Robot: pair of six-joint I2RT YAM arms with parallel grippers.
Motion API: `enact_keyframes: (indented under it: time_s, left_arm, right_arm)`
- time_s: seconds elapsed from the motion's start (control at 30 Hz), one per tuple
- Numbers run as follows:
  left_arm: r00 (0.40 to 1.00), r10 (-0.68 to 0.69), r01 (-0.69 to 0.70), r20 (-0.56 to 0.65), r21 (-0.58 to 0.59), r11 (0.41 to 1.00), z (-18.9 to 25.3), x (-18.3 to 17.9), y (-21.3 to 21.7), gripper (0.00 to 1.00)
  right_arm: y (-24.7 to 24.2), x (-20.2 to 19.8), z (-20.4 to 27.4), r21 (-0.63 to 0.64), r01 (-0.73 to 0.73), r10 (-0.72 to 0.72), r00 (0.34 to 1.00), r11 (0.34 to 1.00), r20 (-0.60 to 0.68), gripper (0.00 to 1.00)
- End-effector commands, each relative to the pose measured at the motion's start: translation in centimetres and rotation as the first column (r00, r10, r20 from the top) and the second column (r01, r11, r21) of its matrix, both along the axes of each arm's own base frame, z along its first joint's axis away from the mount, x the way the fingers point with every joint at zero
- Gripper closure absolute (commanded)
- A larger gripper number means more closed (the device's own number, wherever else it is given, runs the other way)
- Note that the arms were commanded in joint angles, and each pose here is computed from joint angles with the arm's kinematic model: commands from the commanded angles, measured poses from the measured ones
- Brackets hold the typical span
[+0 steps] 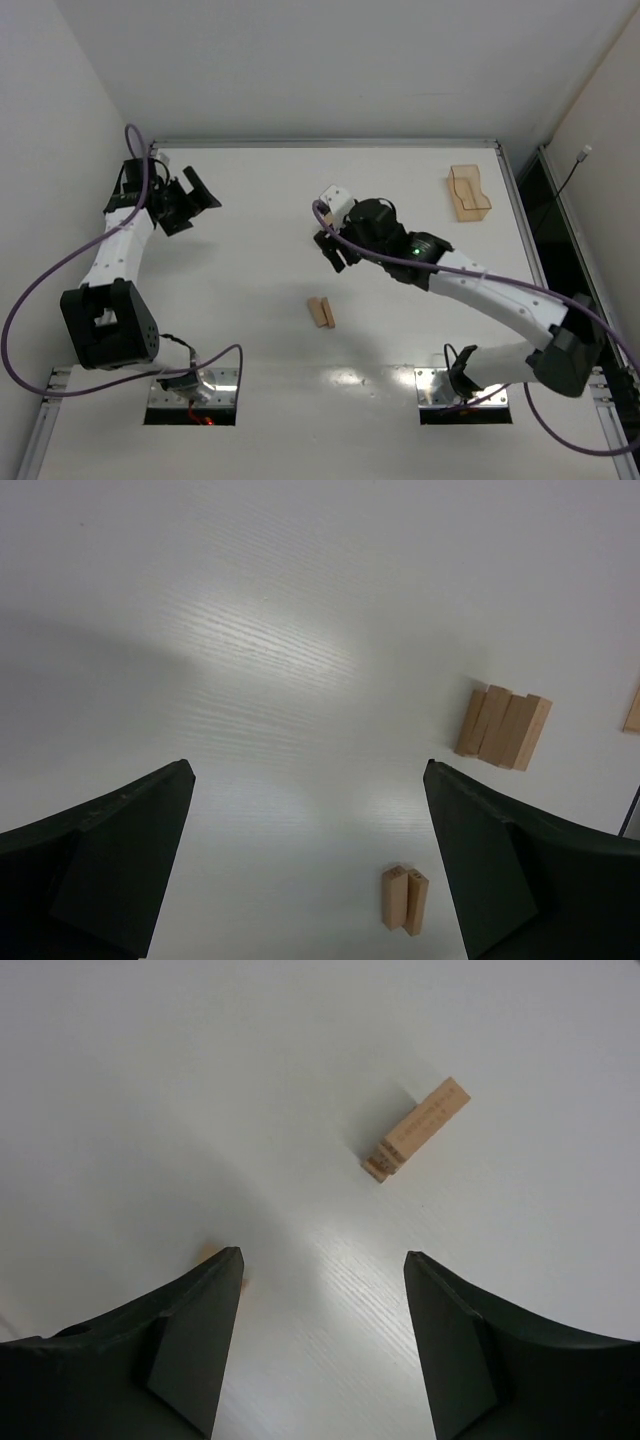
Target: Build the wood block tower
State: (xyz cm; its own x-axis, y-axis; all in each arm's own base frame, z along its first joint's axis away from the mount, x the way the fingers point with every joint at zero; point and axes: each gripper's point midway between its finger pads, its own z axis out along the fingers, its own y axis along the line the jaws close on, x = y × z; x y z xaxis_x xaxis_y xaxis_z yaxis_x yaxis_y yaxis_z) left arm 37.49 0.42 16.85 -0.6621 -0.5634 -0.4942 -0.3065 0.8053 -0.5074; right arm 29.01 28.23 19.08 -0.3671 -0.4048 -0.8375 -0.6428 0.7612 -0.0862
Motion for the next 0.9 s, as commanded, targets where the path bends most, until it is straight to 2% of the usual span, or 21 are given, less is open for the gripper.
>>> enact_keyframes:
  time_s: [0.0,0.07,0.1,0.13,0.17,0.2,0.23,0.3,0.4,0.47,0.63,0.7,0.87]
  left_arm:
    - [0.995,-0.069,0.067,0.072,0.028,0.997,1.7,-0.4,-1.2,0.0]
    - [0.993,-0.081,0.078,0.081,0.046,0.996,1.9,-0.5,-1.4,0.0]
    - [0.993,-0.09,0.087,0.081,0.046,0.995,1.9,-0.5,-1.7,0.0]
    - [0.992,-0.098,0.094,0.073,0.052,0.994,1.9,-0.4,-1.7,0.0]
    - [0.993,-0.091,0.086,0.08,0.061,0.994,2.2,-0.2,-1.5,0.0]
    - [0.993,-0.091,0.086,0.077,0.061,0.994,2.3,0.0,-1.4,0.0]
    - [0.994,-0.085,0.08,0.071,0.066,0.995,2.2,0.3,-1.2,0.0]
    - [0.995,-0.079,0.074,0.064,0.071,0.995,2.2,0.5,-1.0,0.0]
    - [0.996,-0.066,0.061,0.061,0.083,0.995,2.1,0.5,-0.7,0.0]
    - [0.996,-0.066,0.061,0.061,0.083,0.995,2.1,0.5,-0.7,0.0]
    - [0.997,-0.053,0.048,0.058,0.082,0.996,2.1,0.8,-0.6,0.0]
    - [0.997,-0.045,0.039,0.056,0.09,0.995,2.0,0.8,-0.4,0.0]
    - [0.998,-0.03,0.024,0.053,0.105,0.994,1.9,0.8,0.0,0.0]
  right_arm:
    - [0.4,-3.0,1.7,-0.114,-0.3,0.311,0.944,0.947,0.105,0.38]
    - [-0.1,-4.3,0.8,-0.141,-0.35,0.36,0.931,0.926,0.054,0.4]
    - [-1.6,-5.1,-1.4,-0.157,-0.381,0.38,0.924,0.911,-0.041,0.4]
    - [-2.1,-5.7,-2.4,-0.128,-0.363,0.352,0.931,0.923,-0.101,0.29]
    - [-2.7,-6.0,-3.3,-0.108,-0.321,0.303,0.94,0.941,-0.154,0.27]
    - [-3.6,-6.8,-4.5,-0.092,-0.292,0.267,0.939,0.952,-0.217,0.3]
    - [-3.8,-7.5,-4.7,-0.027,-0.26,0.243,0.929,0.965,-0.279,0.43]
    - [-4.0,-8.0,-5.4,0.015,-0.194,0.187,0.92,0.981,-0.344,0.59]
    - [-3.1,-6.2,-4.1,0.111,-0.014,0.06,0.906,0.994,-0.419,0.71]
    - [-2.4,-4.8,-3.4,0.158,0.1,-0.009,0.871,0.982,-0.492,0.69]
    - [-0.7,-5.7,-6.6,0.139,0.091,0.013,0.792,0.986,-0.61,0.66]
    - [-0.6,-5.4,-8.0,0.093,0.049,0.017,0.798,0.994,-0.602,0.63]
    - [-1.0,-6.7,-12.2,-0.077,-0.058,0.003,0.815,0.995,-0.58,0.63]
